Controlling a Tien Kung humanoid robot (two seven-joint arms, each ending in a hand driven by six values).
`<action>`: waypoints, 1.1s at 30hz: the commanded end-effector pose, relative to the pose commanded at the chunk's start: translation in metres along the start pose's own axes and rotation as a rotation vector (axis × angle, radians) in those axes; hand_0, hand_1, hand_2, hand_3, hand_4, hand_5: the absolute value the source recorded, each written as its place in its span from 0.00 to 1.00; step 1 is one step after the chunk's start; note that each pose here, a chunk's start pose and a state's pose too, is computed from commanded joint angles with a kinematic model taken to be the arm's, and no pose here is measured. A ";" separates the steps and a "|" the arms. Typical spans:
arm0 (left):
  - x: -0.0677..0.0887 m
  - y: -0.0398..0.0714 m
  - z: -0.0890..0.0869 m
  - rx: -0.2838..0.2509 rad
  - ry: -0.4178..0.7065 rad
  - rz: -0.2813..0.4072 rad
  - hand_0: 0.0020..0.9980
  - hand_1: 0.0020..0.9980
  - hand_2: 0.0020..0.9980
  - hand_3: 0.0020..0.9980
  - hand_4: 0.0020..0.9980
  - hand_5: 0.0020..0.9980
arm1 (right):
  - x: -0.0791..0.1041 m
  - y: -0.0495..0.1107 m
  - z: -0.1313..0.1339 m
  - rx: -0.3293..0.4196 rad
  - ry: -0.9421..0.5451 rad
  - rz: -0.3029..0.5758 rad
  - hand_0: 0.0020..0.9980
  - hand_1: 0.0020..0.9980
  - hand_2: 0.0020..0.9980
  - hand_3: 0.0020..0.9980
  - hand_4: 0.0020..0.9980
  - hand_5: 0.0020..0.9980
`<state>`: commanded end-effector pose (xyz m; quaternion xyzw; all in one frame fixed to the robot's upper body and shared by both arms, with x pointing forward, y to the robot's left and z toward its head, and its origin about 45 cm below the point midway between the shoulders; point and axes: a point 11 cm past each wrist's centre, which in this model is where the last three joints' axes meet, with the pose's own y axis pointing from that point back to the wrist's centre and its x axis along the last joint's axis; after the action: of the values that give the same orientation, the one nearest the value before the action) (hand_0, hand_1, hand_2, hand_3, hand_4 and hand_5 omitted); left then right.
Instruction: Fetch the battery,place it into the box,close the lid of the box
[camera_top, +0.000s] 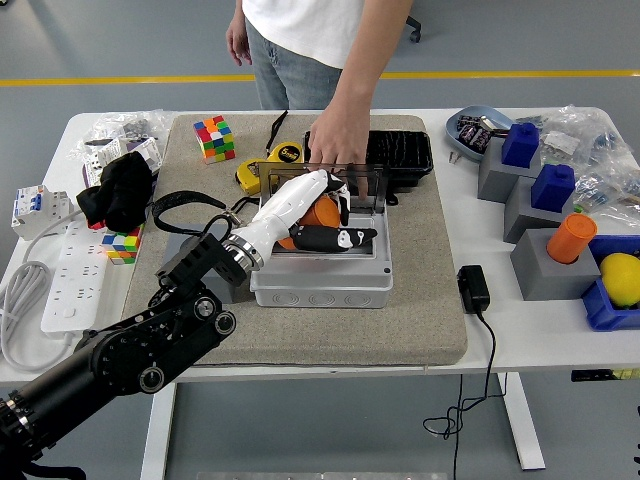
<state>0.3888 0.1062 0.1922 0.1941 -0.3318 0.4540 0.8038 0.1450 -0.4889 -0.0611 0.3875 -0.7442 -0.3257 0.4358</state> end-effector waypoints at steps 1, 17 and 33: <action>0.000 -0.001 0.000 0.001 -0.003 0.000 0.02 0.00 0.02 0.00 0.82 0.40 | 0.000 0.000 0.000 0.000 0.001 0.000 0.84 0.81 0.78 0.82 1.00 1.00; -0.007 -0.006 0.002 -0.011 -0.011 -0.034 0.03 0.00 0.03 0.00 0.83 0.44 | 0.001 0.000 0.002 -0.003 0.005 0.003 0.84 0.81 0.78 0.81 1.00 1.00; -0.013 -0.007 -0.002 -0.030 -0.014 -0.083 0.10 0.08 0.10 0.08 0.84 0.43 | 0.000 0.000 0.001 -0.001 -0.002 0.000 0.84 0.81 0.78 0.81 1.00 1.00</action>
<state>0.3910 0.0964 0.1813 0.1988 -0.3357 0.4137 0.8226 0.1445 -0.4887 -0.0614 0.3869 -0.7444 -0.3264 0.4354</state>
